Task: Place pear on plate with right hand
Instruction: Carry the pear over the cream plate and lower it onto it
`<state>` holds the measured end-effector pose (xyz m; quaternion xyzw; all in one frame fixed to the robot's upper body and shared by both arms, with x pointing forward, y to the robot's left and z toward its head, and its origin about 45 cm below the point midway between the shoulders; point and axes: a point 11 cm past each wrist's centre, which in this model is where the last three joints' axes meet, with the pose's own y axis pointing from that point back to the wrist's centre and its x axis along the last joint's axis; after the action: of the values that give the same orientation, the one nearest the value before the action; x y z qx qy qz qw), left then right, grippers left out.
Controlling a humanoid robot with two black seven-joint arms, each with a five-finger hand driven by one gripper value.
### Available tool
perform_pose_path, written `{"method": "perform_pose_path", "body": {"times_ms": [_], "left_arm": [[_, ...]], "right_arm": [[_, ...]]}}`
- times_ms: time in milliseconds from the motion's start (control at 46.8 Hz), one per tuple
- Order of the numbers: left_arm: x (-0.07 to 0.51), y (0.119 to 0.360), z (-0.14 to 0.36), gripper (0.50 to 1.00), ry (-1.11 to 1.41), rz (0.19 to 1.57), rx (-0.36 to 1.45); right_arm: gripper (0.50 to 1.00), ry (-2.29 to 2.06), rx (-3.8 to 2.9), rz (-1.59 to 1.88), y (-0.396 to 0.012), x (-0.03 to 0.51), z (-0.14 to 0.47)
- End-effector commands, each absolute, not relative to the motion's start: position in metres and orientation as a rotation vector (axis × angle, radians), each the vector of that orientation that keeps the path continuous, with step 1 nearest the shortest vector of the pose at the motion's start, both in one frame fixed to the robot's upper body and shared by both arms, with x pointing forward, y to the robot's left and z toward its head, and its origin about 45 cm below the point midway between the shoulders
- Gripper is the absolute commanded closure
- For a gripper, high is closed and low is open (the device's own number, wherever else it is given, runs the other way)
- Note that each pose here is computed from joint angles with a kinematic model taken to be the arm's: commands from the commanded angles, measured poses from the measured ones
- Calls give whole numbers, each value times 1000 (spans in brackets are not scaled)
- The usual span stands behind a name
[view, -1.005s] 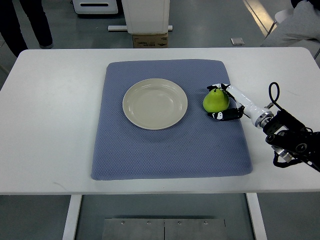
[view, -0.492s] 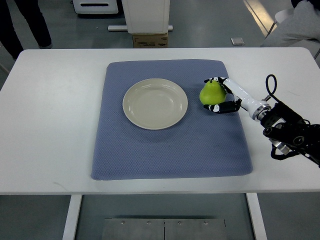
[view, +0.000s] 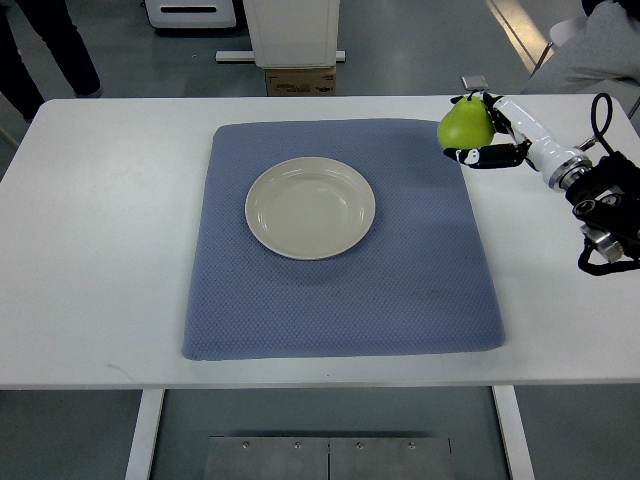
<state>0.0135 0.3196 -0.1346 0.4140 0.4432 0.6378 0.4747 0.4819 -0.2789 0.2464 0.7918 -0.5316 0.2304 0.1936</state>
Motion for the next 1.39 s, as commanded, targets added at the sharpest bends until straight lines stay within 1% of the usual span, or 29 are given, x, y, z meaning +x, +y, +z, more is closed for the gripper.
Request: {"method": "perform_pose_path", "body": {"times_ms": [0, 150, 321, 471, 620, 727, 856, 1091, 1283, 1369], "left_arm": [[14, 320, -135, 500, 1083, 1559, 1012], [14, 320, -135, 500, 1083, 1559, 1012], [14, 320, -135, 500, 1083, 1559, 1012], [14, 320, -135, 500, 1083, 1559, 1012], [14, 320, -135, 500, 1084, 1560, 1012], [14, 320, -135, 500, 1083, 1559, 1012], [14, 320, -135, 500, 1084, 1560, 1012], [14, 320, -135, 500, 1084, 1560, 1012], [14, 320, -135, 500, 1083, 1559, 1012], [14, 320, -135, 500, 1083, 1559, 1012]], "right_arm": [[1000, -1503, 2223, 647, -283, 484, 254], [1000, -1501, 2231, 656, -280, 486, 258], [1000, -1472, 2278, 677, -257, 490, 268], [1000, -1367, 2412, 682, -186, 489, 269], [1000, -1280, 2495, 673, -132, 483, 268], [1000, -1186, 2579, 675, -83, 470, 265], [1000, -1107, 2639, 677, -47, 457, 263], [1000, -1083, 2601, 690, -53, 457, 252], [1000, -1034, 2544, 668, -64, 447, 220], [1000, -1038, 2499, 656, -77, 447, 203]]}}
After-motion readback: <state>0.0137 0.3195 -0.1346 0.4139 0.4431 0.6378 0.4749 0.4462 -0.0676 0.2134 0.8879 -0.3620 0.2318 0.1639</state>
